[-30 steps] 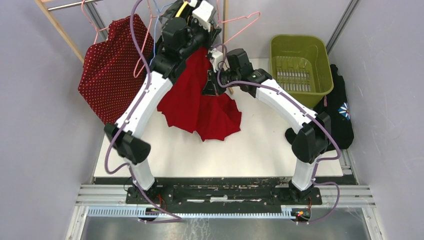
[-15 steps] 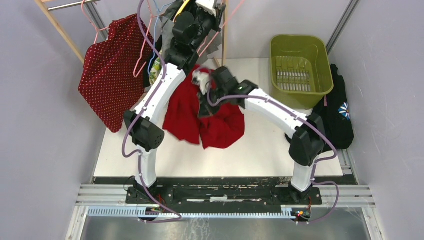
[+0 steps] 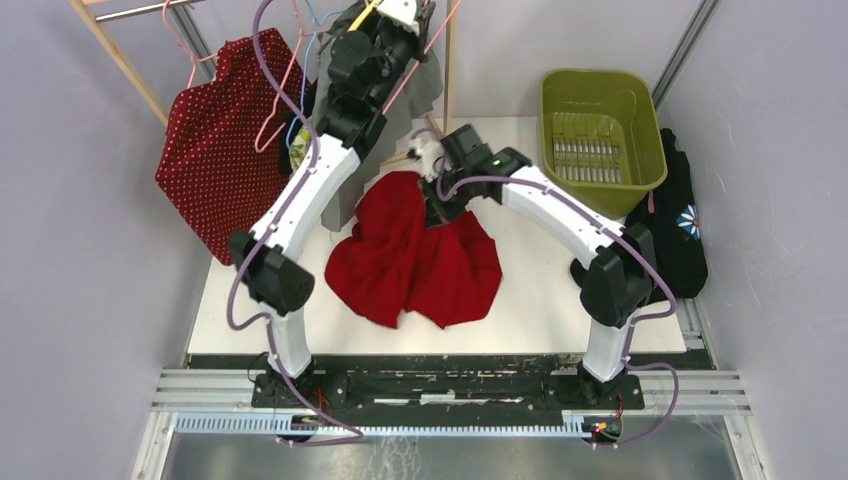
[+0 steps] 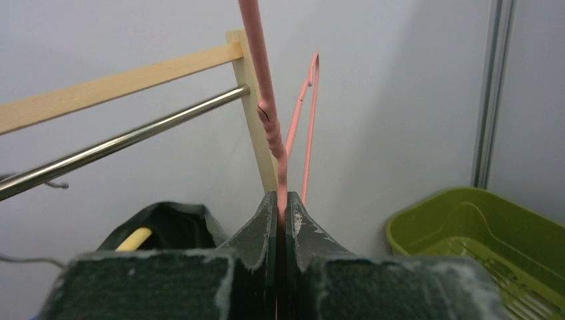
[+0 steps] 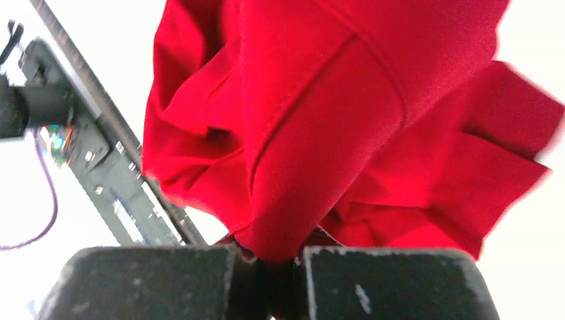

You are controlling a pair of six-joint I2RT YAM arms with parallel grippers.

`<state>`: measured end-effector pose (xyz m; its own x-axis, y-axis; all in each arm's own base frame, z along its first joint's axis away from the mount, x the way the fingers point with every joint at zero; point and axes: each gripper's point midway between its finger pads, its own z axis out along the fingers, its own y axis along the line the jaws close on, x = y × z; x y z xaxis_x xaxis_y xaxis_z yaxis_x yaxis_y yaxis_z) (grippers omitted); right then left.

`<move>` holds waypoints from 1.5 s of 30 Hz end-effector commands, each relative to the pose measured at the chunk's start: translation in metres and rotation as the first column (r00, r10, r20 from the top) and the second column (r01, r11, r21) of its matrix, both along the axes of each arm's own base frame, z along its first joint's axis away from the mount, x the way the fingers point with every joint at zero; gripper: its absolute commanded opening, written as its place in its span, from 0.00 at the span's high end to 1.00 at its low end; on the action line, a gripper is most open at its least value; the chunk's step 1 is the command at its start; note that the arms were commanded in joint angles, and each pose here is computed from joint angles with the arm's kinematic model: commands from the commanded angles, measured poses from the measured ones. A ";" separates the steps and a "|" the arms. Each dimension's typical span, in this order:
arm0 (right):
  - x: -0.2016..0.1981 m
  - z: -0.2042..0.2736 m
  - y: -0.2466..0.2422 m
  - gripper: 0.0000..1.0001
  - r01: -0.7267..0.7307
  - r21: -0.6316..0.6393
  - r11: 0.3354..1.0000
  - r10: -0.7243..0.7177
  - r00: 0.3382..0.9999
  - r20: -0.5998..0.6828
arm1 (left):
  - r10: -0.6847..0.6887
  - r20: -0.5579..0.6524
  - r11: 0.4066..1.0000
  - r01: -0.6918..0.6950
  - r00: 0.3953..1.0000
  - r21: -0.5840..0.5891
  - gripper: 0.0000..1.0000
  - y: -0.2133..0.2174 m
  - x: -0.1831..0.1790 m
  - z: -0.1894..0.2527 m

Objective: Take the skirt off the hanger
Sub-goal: Remove the skirt from the hanger, then place the skirt in the bin.

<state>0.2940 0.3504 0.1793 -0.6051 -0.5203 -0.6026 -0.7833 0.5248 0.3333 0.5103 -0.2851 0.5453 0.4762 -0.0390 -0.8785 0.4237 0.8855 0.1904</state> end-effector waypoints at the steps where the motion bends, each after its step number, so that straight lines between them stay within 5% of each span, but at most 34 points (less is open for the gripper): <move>1: 0.099 0.088 -0.063 0.99 0.276 0.123 0.953 -0.296 0.933 0.202 | -0.014 0.098 0.999 0.011 0.995 0.034 0.97 0.031 -0.067 0.058; 6: 0.172 0.194 -0.131 0.99 0.409 0.317 0.856 -0.505 0.795 0.337 | -0.008 0.011 0.996 0.007 1.000 0.089 0.97 0.049 -0.096 0.030; 13: 0.202 0.306 -0.217 0.99 0.480 0.530 0.699 -0.711 0.546 0.444 | 0.049 -0.116 0.988 -0.031 0.992 0.149 0.97 0.077 -0.125 -0.029; 24: 0.221 0.369 -0.375 0.99 0.630 0.690 0.356 -0.855 -0.080 0.513 | 0.041 -0.306 0.990 0.003 0.951 0.142 0.97 0.094 -0.158 -0.108; 31: 0.249 0.304 -0.452 0.99 0.794 0.569 0.215 -0.822 -0.168 0.545 | 0.080 -0.332 0.986 -0.026 0.940 0.163 0.97 0.106 -0.166 -0.116; 34: 0.245 0.294 -0.486 0.99 0.845 0.515 0.145 -0.758 -0.240 0.607 | 0.104 -0.340 0.984 -0.048 0.935 0.169 0.97 0.111 -0.167 -0.117; 45: 0.223 0.272 -0.568 0.99 0.924 0.382 -0.018 -0.583 -0.320 0.747 | 0.129 -0.362 0.981 -0.065 0.923 0.183 0.97 0.115 -0.167 -0.121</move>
<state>0.5391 -0.1685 0.4033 -0.2412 -0.0257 -0.9701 0.5145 0.8442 -0.1503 0.3475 -0.1736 0.3999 0.0721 0.2029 -0.9765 0.4275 0.8783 0.2141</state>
